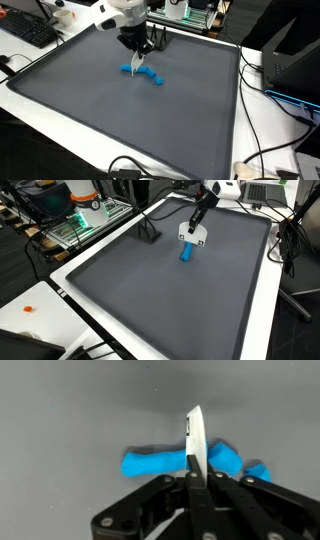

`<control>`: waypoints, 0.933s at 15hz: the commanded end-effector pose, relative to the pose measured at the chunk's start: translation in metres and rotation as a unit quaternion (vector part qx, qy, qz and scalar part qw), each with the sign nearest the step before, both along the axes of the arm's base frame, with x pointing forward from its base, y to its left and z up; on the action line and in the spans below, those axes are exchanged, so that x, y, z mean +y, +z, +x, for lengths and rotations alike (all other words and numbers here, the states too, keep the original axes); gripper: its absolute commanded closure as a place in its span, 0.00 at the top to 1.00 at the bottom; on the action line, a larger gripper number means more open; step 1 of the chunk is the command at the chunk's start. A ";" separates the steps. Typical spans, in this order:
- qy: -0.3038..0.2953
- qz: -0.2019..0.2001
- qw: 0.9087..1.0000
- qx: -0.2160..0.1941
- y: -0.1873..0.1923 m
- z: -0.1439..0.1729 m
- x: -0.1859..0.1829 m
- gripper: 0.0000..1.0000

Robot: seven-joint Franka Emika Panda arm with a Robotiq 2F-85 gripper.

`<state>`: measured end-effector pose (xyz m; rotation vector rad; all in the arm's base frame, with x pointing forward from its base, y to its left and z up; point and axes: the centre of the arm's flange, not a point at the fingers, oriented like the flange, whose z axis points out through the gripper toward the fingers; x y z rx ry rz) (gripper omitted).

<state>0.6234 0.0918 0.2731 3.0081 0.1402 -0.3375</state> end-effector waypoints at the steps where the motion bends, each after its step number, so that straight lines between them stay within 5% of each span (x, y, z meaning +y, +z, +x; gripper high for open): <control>1: 0.015 -0.002 1.000 -0.003 -0.011 0.008 -0.005 0.01; 14: 0.022 -0.007 1.000 0.006 -0.041 0.014 -0.010 0.01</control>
